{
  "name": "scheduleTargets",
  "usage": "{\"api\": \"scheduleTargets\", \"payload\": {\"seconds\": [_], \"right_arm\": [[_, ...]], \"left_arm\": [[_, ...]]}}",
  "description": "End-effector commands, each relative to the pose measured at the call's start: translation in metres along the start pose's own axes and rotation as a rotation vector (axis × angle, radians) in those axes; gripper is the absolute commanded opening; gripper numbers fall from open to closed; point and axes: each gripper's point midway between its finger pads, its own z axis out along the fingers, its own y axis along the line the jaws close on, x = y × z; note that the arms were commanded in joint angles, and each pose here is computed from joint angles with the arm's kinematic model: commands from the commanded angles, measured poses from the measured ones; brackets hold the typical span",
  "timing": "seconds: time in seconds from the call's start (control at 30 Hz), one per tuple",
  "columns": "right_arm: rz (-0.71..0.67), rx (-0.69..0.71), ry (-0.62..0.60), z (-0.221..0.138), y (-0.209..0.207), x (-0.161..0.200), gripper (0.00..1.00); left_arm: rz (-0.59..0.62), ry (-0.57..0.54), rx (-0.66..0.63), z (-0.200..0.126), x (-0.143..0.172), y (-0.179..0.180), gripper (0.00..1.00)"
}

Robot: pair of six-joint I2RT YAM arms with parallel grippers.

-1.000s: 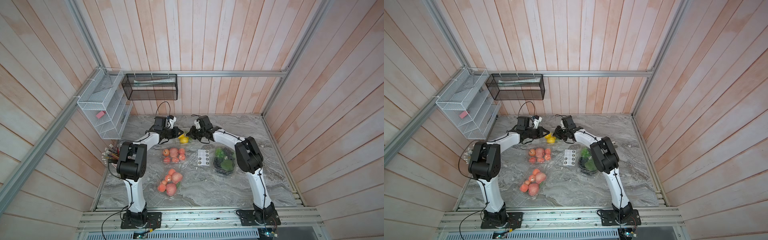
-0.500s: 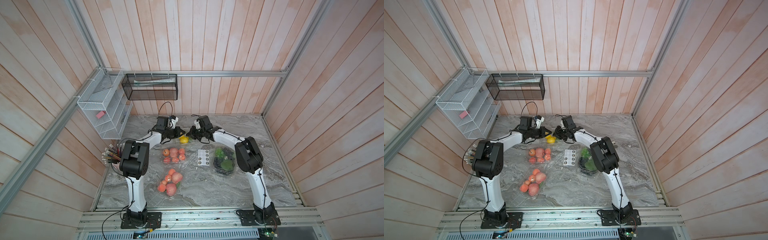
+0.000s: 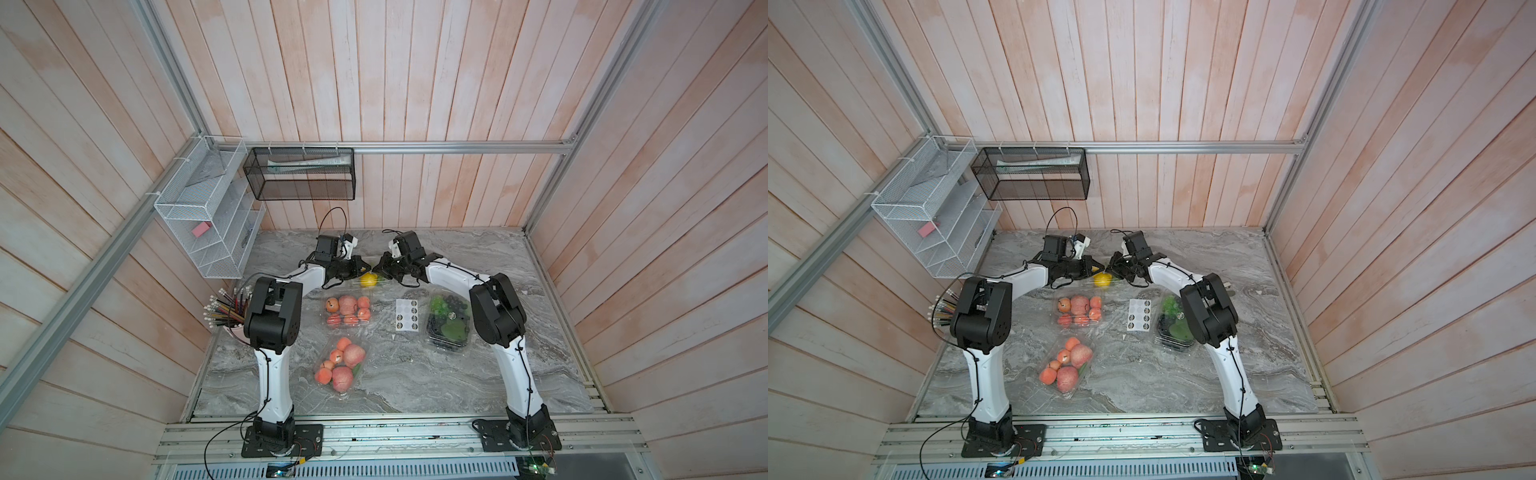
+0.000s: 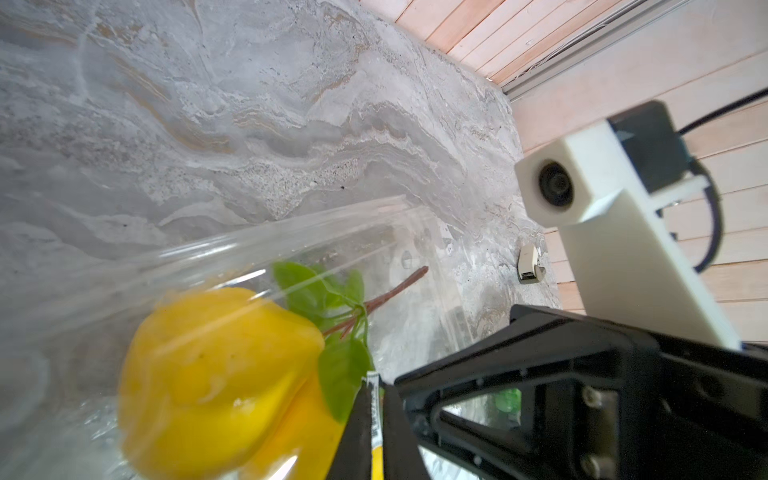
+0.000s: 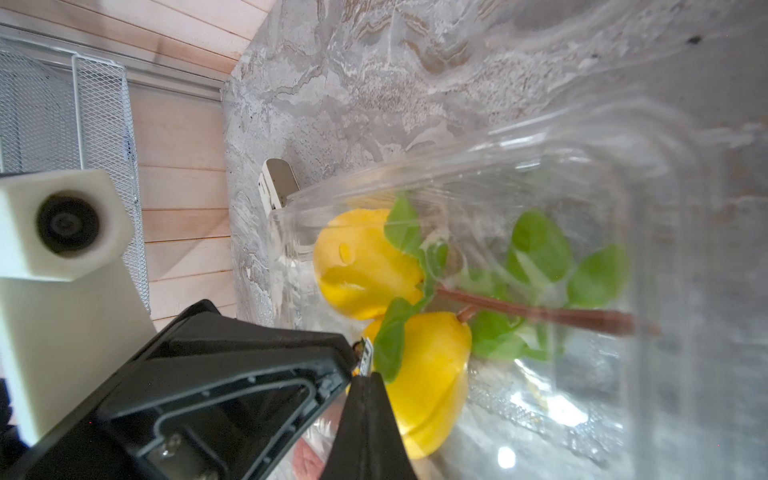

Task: Label fruit boxes
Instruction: Stick the label on the fruit box.

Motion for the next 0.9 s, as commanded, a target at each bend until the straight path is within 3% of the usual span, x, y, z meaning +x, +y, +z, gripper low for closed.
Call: {"api": "scheduleTargets", "payload": {"seconds": [0.0, 0.33, 0.53, 0.63, 0.77, 0.87], "right_arm": [[0.009, 0.032, 0.031, 0.01, -0.013, 0.01, 0.03], [-0.022, 0.055, -0.029, -0.011, 0.002, -0.007, 0.17], [-0.069, 0.089, -0.07, -0.026, 0.015, -0.021, 0.19], [-0.09, 0.084, -0.078, -0.028, 0.022, -0.024, 0.16], [-0.1, 0.059, -0.064, -0.022, 0.026, -0.023, 0.03], [-0.099, 0.057, -0.051, -0.016, 0.024, -0.022, 0.01]], "left_arm": [[-0.012, 0.035, -0.043, 0.011, 0.013, 0.016, 0.1], [-0.003, 0.06, -0.085, 0.013, 0.02, 0.027, 0.09], [-0.004, 0.062, -0.085, 0.014, 0.02, 0.027, 0.09], [-0.003, 0.059, -0.084, 0.013, 0.019, 0.026, 0.09], [0.004, 0.046, -0.074, 0.01, 0.013, 0.02, 0.09], [0.014, 0.018, -0.058, 0.003, 0.001, 0.008, 0.09]]}}
